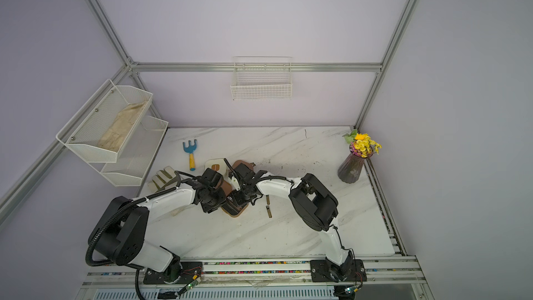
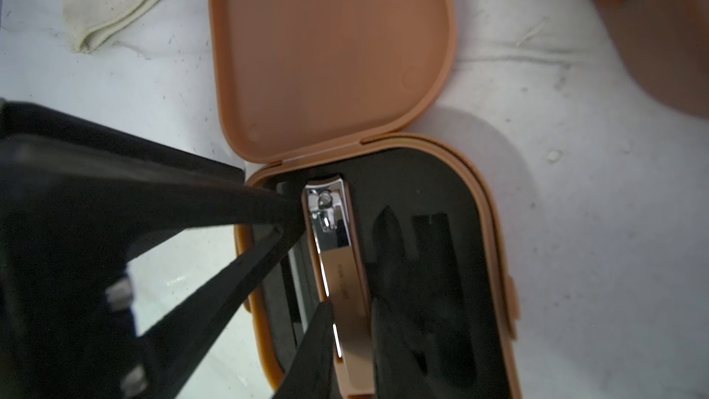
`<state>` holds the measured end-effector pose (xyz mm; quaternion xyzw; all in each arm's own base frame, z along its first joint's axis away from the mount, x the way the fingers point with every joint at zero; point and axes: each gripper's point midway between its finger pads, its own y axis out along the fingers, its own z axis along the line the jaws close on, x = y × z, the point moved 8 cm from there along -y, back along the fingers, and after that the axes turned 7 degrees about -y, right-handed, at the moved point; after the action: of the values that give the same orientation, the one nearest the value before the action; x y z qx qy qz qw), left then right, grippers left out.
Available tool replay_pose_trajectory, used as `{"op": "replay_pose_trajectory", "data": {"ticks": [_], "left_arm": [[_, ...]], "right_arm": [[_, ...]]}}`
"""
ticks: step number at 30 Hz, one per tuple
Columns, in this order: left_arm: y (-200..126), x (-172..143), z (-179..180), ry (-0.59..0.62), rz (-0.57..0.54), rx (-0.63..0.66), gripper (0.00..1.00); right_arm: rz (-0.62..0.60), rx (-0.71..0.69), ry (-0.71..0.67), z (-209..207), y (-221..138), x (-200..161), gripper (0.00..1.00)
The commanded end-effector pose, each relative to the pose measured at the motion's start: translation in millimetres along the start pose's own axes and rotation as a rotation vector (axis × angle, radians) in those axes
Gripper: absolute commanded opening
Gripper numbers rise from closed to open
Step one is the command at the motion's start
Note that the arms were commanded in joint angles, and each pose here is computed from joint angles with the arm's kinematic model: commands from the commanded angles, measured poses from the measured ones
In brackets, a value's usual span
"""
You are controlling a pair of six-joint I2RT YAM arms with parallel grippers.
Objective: Organize nail clipper sets
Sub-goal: Place the nail clipper in the storage box.
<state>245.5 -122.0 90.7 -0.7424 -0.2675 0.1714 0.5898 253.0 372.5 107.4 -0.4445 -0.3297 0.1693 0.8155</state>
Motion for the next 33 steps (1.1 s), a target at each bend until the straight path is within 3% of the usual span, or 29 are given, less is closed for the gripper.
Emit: {"op": "replay_pose_trajectory", "data": {"ticks": [1,26,33], "left_arm": [[50.8,-29.3,49.2,-0.019,0.152,0.238,0.54],[53.2,-34.0,50.4,-0.010,0.161,0.203,0.53],[40.6,-32.6,49.4,0.006,0.133,0.182,0.53]], "right_arm": [[0.078,-0.071,0.024,-9.6,20.2,-22.6,0.20],[0.212,-0.412,-0.030,8.4,50.4,-87.7,0.19],[0.170,-0.385,-0.004,17.2,42.0,-82.3,0.19]]}}
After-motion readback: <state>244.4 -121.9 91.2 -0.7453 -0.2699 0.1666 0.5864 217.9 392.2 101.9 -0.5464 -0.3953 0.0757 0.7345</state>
